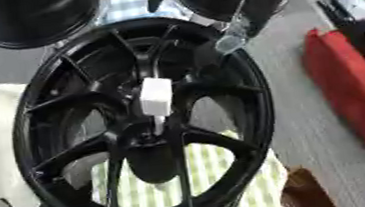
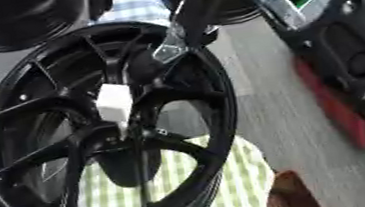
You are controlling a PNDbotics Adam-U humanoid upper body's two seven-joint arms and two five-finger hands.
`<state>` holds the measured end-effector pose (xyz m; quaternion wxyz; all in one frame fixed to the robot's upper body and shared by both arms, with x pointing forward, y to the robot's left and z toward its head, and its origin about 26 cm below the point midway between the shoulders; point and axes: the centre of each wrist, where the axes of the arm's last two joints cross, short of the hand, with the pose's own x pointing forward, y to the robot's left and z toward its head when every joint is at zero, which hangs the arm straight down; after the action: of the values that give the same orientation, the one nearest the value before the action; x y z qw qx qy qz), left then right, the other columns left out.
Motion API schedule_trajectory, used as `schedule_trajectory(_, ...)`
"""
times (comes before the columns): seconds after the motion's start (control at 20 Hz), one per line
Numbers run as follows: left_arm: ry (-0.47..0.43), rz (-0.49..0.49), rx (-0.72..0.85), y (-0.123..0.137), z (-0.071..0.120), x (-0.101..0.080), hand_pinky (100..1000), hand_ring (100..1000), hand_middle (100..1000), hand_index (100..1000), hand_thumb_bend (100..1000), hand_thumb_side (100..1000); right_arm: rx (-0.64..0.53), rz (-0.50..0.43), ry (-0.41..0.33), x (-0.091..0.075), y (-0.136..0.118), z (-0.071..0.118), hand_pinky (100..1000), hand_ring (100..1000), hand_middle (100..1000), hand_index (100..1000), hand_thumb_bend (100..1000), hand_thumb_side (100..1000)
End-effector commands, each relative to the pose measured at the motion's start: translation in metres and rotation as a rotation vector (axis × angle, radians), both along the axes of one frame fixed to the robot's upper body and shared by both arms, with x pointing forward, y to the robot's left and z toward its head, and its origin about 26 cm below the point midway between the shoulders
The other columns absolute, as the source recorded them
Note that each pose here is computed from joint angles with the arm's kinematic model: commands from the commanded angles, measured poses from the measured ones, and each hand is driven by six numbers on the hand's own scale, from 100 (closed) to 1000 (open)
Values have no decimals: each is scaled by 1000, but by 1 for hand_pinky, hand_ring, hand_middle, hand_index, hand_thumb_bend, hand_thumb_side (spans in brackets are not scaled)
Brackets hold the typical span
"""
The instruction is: Pull the pin out of the wheel hub.
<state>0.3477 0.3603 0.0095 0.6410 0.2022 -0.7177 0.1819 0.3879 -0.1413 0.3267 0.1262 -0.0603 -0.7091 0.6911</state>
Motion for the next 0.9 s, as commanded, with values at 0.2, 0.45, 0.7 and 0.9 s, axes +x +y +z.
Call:
schedule_trajectory(0.2, -21, 7, 24, 7, 11, 3, 694, 627, 525, 726, 464, 603, 22, -155, 15, 7, 5, -13, 741, 726, 673, 749, 479, 417)
schedule_trajectory(0.45, -20, 7, 23, 8, 11, 4, 694, 628, 526, 726, 462, 604, 47, -268, 28, 9, 7, -27, 729, 716, 666, 755, 491, 430)
schedule_trajectory(0.7, -19, 7, 24, 8, 11, 3, 694, 628, 526, 726, 461, 604, 35, -368, 4, 3, 11, -32, 733, 723, 667, 768, 559, 442)
schedule_trajectory(0.9, -19, 7, 26, 9, 11, 3, 694, 629, 526, 726, 461, 605, 23, -422, -33, -8, 16, -34, 737, 726, 659, 775, 558, 445)
